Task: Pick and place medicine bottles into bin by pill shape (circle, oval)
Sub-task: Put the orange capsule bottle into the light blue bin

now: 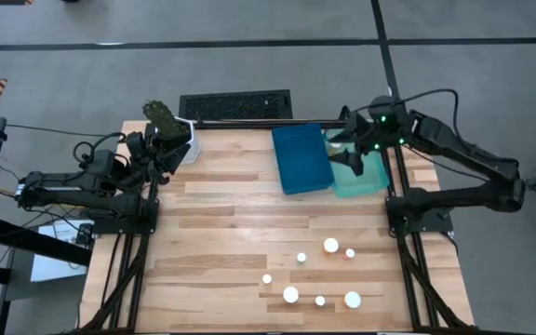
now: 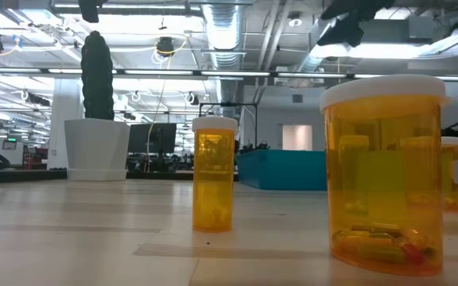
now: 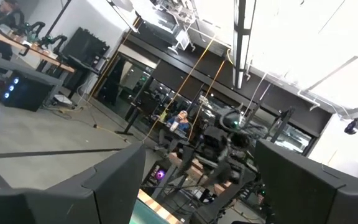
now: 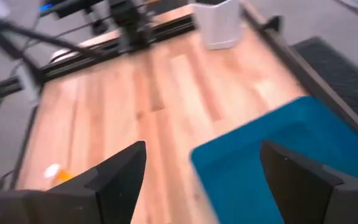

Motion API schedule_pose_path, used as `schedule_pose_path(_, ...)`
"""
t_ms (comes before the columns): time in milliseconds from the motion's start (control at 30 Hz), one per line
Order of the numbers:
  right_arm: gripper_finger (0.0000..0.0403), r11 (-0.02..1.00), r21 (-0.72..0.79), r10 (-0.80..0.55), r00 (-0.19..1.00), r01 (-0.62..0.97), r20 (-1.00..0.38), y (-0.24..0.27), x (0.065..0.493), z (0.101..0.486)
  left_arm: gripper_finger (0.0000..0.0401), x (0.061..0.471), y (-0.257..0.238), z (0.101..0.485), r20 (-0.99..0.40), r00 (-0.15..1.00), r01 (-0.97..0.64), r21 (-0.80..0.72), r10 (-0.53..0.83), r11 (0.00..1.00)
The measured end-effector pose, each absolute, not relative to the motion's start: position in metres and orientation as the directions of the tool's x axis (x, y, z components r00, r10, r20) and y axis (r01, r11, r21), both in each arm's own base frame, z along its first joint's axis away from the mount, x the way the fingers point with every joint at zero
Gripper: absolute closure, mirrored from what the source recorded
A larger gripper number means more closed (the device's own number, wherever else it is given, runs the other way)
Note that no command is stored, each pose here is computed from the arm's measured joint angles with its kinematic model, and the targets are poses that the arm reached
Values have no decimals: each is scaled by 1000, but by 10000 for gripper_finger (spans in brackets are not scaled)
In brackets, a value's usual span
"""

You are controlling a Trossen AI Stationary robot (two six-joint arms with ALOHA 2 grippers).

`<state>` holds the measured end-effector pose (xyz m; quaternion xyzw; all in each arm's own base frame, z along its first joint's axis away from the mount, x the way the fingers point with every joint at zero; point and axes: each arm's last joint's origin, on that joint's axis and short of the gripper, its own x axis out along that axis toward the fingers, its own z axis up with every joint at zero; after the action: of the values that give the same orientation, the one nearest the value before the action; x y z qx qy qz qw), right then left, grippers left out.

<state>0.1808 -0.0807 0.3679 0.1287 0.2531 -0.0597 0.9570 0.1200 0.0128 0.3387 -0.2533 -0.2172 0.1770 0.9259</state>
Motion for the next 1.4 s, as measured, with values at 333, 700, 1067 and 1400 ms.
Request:
schedule_pose_path(333,81,954,298,164,769,36,-618,-33,202,350,104,120,13,338,310,848,-198,-566,430,800)
schedule_pose_path(700,81,952,296,179,629,85,-757,17,194,339,104,121,12,336,290,856,-199,-578,427,791)
schedule_pose_path(1067,81,929,278,119,510,246,-852,62,179,304,104,122,12,334,265,865,-203,-593,426,779)
schedule_pose_path(1400,81,893,271,106,419,359,-902,91,165,265,104,123,13,332,246,870,-215,-591,428,778)
